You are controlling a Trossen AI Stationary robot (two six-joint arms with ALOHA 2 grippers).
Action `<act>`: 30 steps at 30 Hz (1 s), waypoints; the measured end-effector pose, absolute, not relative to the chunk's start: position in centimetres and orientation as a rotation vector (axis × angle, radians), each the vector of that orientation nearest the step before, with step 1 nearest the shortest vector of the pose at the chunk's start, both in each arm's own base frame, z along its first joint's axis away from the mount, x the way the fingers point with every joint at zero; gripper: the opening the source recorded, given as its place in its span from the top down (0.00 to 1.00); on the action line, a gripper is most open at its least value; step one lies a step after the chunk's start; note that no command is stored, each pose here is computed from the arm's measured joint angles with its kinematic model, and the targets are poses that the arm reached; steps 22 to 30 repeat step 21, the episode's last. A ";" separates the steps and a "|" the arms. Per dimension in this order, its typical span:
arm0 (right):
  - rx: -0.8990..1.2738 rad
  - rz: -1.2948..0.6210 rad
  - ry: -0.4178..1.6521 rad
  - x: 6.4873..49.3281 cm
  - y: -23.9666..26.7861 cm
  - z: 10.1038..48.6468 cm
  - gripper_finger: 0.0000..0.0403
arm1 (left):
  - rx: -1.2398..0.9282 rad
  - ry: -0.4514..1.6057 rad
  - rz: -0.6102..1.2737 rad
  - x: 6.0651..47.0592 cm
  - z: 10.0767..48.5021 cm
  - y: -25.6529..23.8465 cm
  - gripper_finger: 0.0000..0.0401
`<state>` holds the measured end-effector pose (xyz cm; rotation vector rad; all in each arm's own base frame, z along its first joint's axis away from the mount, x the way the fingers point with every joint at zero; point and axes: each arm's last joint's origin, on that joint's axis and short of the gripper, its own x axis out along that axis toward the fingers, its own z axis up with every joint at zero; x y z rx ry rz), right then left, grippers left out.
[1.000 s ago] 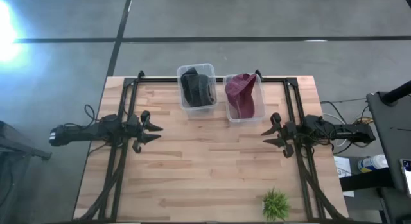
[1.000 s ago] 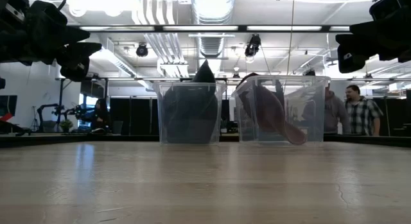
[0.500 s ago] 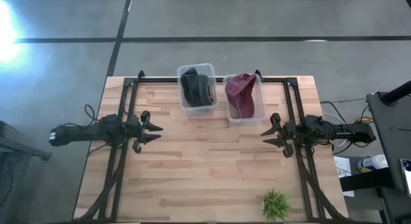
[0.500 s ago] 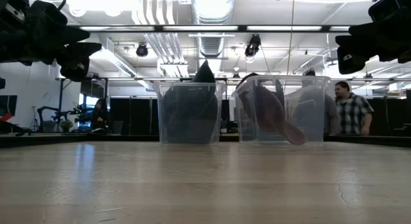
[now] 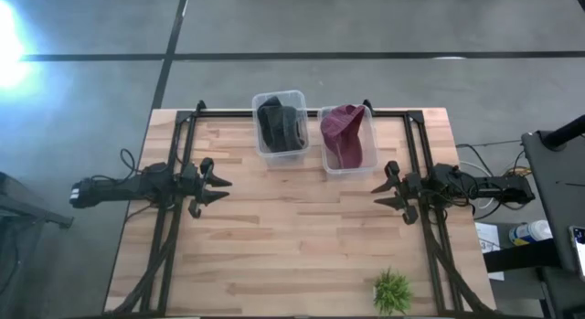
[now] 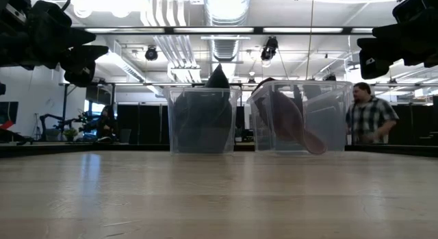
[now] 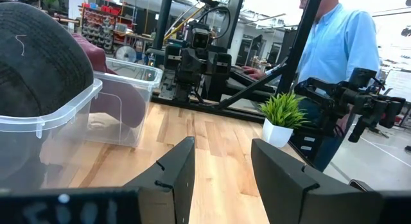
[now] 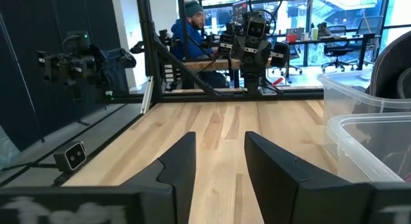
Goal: Pick & Place hat
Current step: Return to Home Position
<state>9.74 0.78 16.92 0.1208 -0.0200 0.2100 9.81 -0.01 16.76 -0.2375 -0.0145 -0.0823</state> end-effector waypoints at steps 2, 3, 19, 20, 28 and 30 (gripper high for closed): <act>0.121 0.210 -0.020 9.7 0.8 16.9 0.68 | -0.238 -0.014 -0.082 9.8 16.8 0.0 0.63; 0.121 0.210 -0.020 9.7 0.8 16.9 0.68 | -0.237 -0.014 -0.083 9.8 16.8 0.0 0.63; 0.120 0.210 -0.021 9.7 0.8 16.9 0.68 | -0.238 -0.014 -0.083 9.8 16.8 0.0 0.63; 0.120 0.210 -0.020 9.7 0.8 16.9 0.67 | -0.238 -0.014 -0.082 9.8 16.8 0.0 0.63; 0.120 0.210 -0.021 9.7 0.8 16.9 0.67 | -0.237 -0.014 -0.082 9.8 16.8 0.0 0.63; 0.120 0.210 -0.021 9.7 0.8 16.9 0.67 | -0.237 -0.014 -0.082 9.8 16.8 0.0 0.63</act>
